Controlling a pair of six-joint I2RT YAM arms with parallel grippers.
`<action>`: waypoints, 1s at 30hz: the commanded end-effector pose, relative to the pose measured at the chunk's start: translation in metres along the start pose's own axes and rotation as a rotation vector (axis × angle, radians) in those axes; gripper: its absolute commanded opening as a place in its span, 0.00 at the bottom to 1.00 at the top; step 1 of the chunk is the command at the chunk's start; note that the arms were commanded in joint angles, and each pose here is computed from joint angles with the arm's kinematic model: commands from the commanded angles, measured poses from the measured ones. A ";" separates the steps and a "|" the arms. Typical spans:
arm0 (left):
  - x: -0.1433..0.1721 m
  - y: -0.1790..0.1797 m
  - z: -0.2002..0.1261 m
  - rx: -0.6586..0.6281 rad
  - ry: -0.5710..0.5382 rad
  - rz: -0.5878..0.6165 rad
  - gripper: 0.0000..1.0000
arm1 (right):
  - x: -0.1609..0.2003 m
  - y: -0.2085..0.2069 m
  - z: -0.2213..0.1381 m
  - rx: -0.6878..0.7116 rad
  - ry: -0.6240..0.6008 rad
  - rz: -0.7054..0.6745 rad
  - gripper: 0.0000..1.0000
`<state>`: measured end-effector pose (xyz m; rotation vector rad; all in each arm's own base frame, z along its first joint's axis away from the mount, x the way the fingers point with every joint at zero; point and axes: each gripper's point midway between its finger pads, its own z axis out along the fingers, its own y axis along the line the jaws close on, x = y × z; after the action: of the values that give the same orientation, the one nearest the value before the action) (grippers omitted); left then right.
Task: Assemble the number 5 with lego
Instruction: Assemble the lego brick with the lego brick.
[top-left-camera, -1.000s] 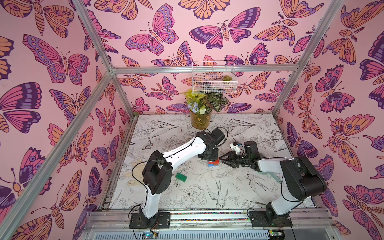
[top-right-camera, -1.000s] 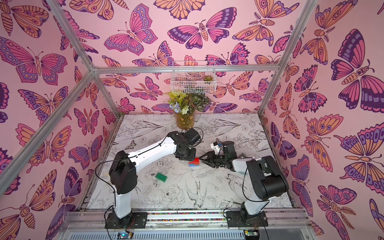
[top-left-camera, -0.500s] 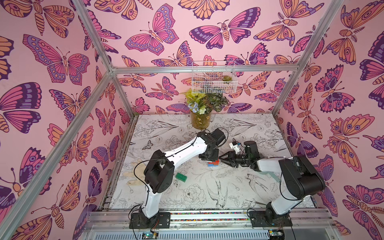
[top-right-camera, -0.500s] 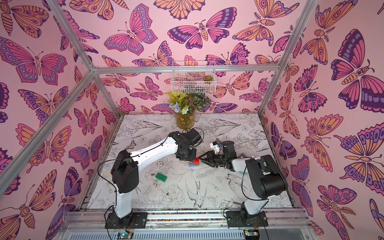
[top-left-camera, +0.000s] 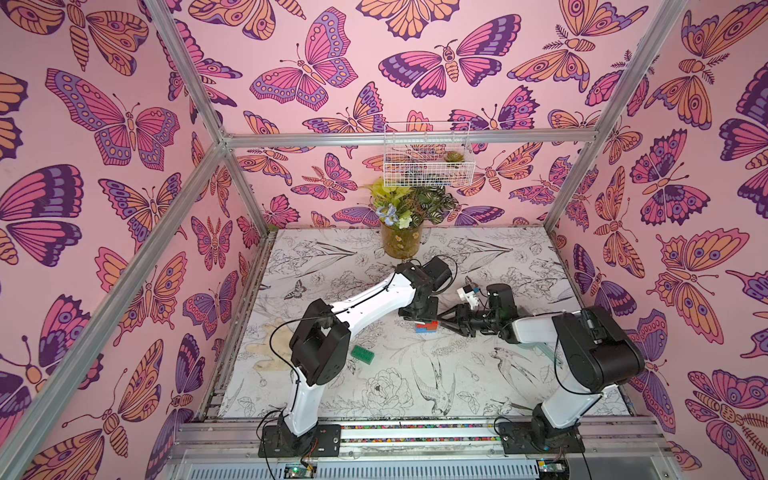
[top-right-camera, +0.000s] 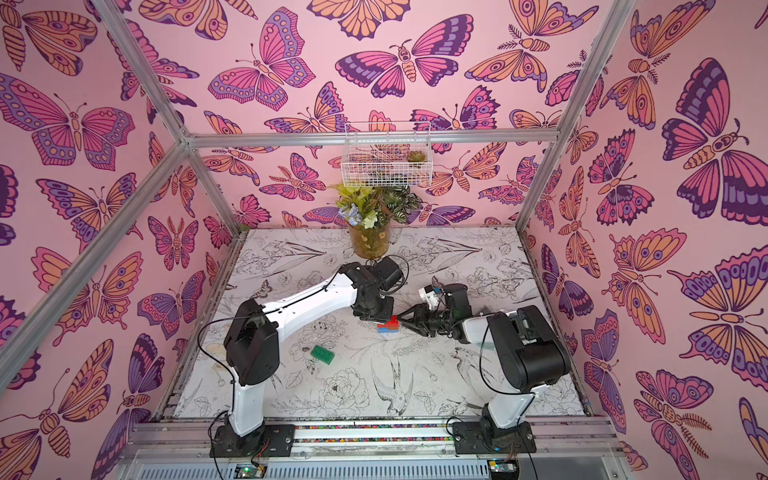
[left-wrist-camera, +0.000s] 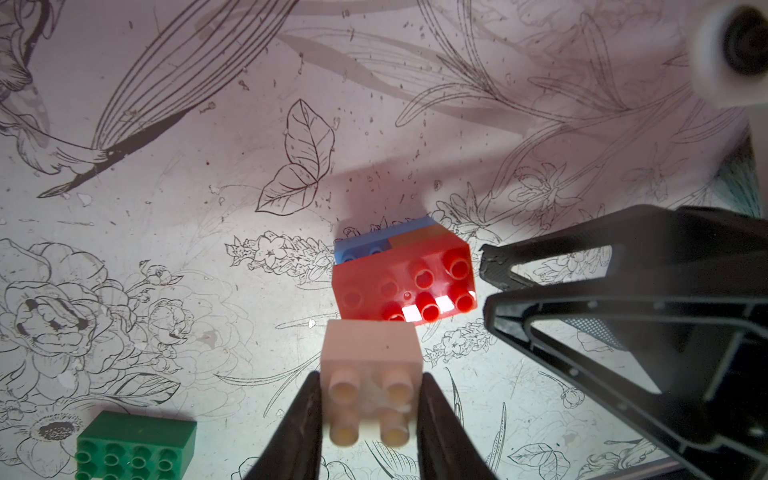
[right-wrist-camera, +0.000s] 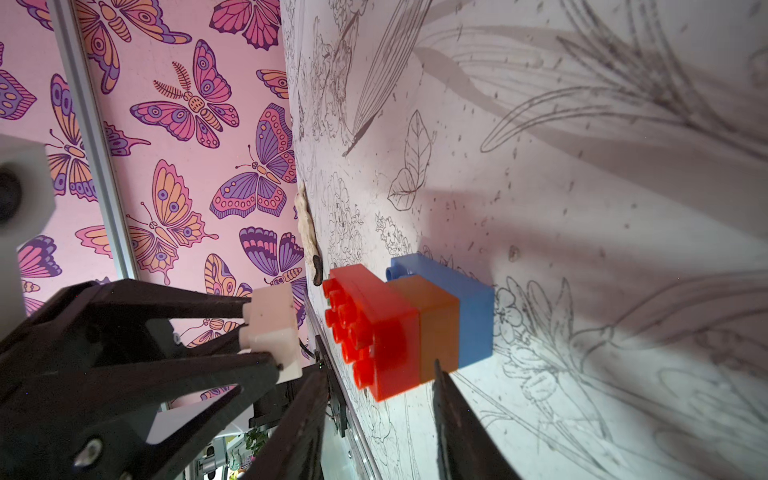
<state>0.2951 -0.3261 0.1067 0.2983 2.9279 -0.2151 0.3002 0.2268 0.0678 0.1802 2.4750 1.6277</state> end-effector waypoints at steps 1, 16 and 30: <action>0.001 0.002 0.001 -0.008 0.022 -0.015 0.21 | 0.000 0.002 0.000 -0.017 0.011 -0.011 0.44; 0.000 0.001 0.005 -0.009 0.028 -0.017 0.23 | 0.001 0.002 0.002 -0.037 0.030 -0.018 0.43; -0.001 -0.002 0.009 -0.003 0.040 -0.018 0.24 | -0.001 0.001 0.006 -0.056 0.039 -0.024 0.42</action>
<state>0.3001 -0.3337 0.1096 0.2943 2.9205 -0.2394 0.2991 0.2311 0.0636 0.1384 2.4624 1.6808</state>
